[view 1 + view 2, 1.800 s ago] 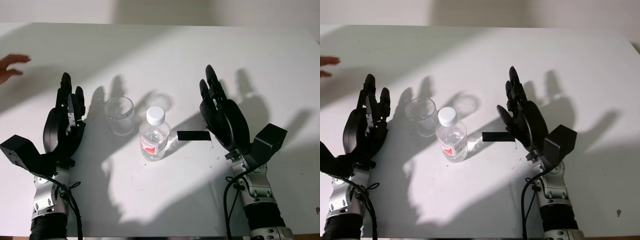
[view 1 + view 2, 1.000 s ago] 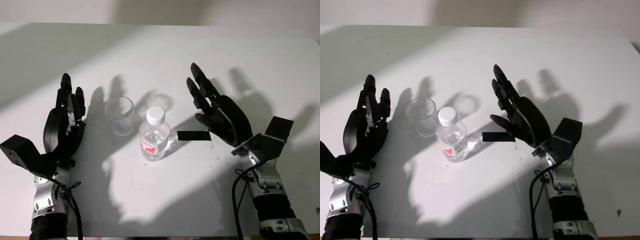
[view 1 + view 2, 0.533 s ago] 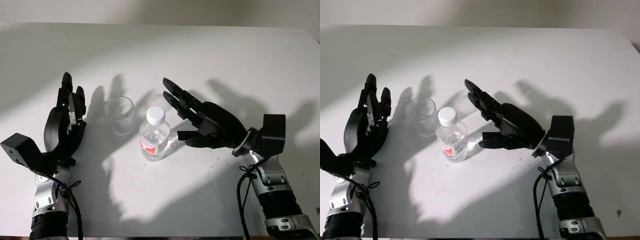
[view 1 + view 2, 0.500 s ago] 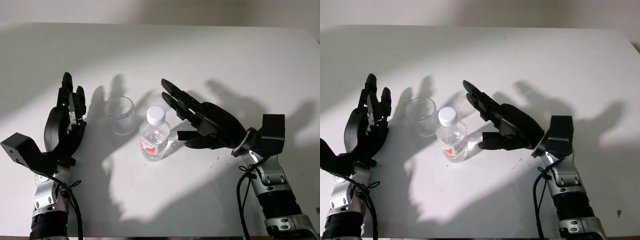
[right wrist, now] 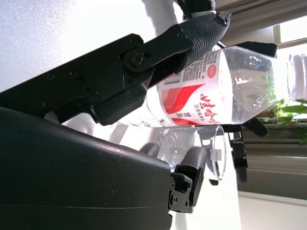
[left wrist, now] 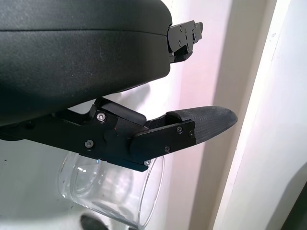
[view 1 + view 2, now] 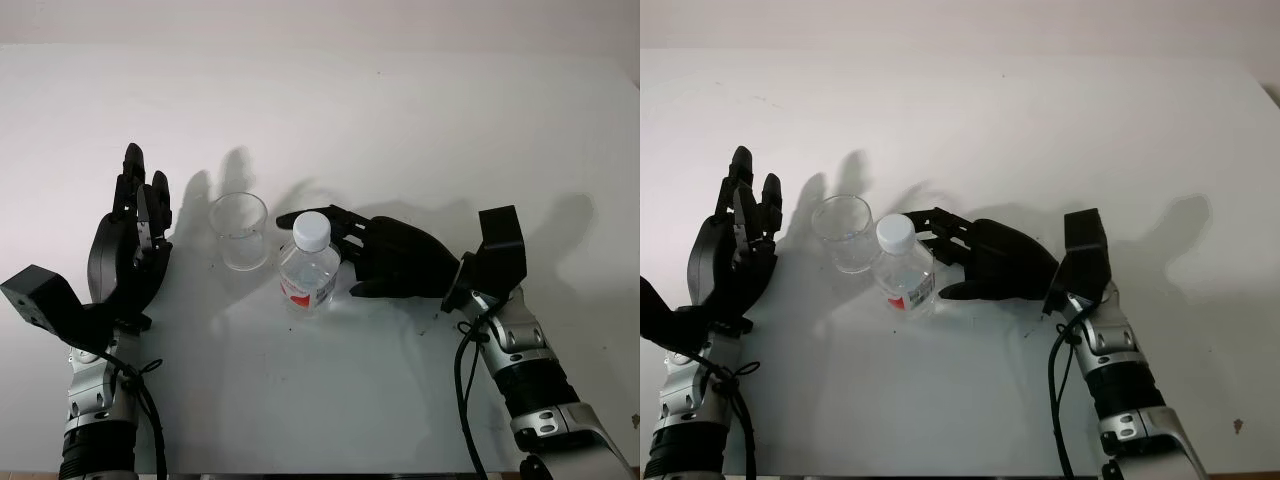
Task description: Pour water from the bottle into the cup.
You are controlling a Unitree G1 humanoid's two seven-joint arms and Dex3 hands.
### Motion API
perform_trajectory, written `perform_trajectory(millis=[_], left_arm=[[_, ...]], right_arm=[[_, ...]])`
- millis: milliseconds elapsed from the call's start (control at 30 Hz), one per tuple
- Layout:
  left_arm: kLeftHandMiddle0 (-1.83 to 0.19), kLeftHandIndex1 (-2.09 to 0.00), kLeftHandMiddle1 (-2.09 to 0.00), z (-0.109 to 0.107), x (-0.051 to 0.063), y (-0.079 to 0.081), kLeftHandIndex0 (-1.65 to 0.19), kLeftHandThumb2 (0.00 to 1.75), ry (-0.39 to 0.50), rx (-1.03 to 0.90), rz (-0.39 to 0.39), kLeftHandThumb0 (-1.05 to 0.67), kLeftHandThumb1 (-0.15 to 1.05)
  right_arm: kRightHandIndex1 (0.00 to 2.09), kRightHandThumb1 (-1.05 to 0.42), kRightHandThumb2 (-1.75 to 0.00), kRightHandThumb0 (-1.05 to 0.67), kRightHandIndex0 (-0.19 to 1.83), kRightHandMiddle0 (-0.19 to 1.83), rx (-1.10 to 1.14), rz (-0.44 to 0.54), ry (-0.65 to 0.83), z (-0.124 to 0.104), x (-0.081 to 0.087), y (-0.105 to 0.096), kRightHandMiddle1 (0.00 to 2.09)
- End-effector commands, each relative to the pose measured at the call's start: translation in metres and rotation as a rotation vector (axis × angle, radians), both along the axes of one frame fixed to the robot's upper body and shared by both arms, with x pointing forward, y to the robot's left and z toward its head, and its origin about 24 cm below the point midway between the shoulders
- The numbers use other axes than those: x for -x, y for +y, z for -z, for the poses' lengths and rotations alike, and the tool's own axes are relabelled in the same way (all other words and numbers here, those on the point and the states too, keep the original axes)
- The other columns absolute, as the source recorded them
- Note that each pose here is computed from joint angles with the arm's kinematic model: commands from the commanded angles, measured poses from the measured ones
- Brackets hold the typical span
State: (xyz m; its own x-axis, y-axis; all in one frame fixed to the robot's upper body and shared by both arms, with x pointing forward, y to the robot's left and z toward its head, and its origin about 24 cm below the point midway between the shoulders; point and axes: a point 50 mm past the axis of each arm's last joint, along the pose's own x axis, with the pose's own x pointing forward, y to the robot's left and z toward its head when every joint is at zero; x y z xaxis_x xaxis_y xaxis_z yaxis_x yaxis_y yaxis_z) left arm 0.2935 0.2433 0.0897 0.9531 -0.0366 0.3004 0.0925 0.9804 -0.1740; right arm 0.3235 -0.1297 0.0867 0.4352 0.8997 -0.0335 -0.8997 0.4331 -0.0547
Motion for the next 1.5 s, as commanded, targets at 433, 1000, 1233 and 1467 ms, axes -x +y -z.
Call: perform_trajectory(millis=[433, 1000, 1233, 1467], left_arm=[[0.19, 0.00, 0.00, 0.001, 0.004, 0.004, 0.19, 0.64, -0.003, -0.005, -0.007, -0.71, 1.05], [0.19, 0.00, 0.00, -0.002, -0.001, 0.001, 0.19, 0.63, -0.016, 0.004, -0.001, -0.71, 1.05], [0.19, 0.00, 0.00, -0.003, -0.001, 0.000, 0.19, 0.62, -0.018, 0.016, -0.005, -0.71, 1.05], [0.19, 0.00, 0.00, -0.003, -0.002, 0.000, 0.19, 0.63, -0.019, 0.009, -0.006, -0.71, 1.05]], right_arm=[[1.69, -0.85, -0.05, -0.92, 0.07, -0.09, 0.067, -0.031, 0.049, 0.000, -0.011, -0.010, 1.72], [0.05, -0.89, -0.06, -1.05, -0.19, -0.19, 0.327, -0.420, -0.202, -0.027, -0.010, 0.010, 0.31], [0.00, -0.93, -0.06, -1.05, -0.19, -0.19, 0.308, -0.470, -0.247, -0.032, -0.006, 0.015, 0.17], [0.12, -0.84, -0.04, -0.94, 0.02, -0.03, 0.222, -0.455, -0.134, -0.027, -0.007, 0.018, 0.27]])
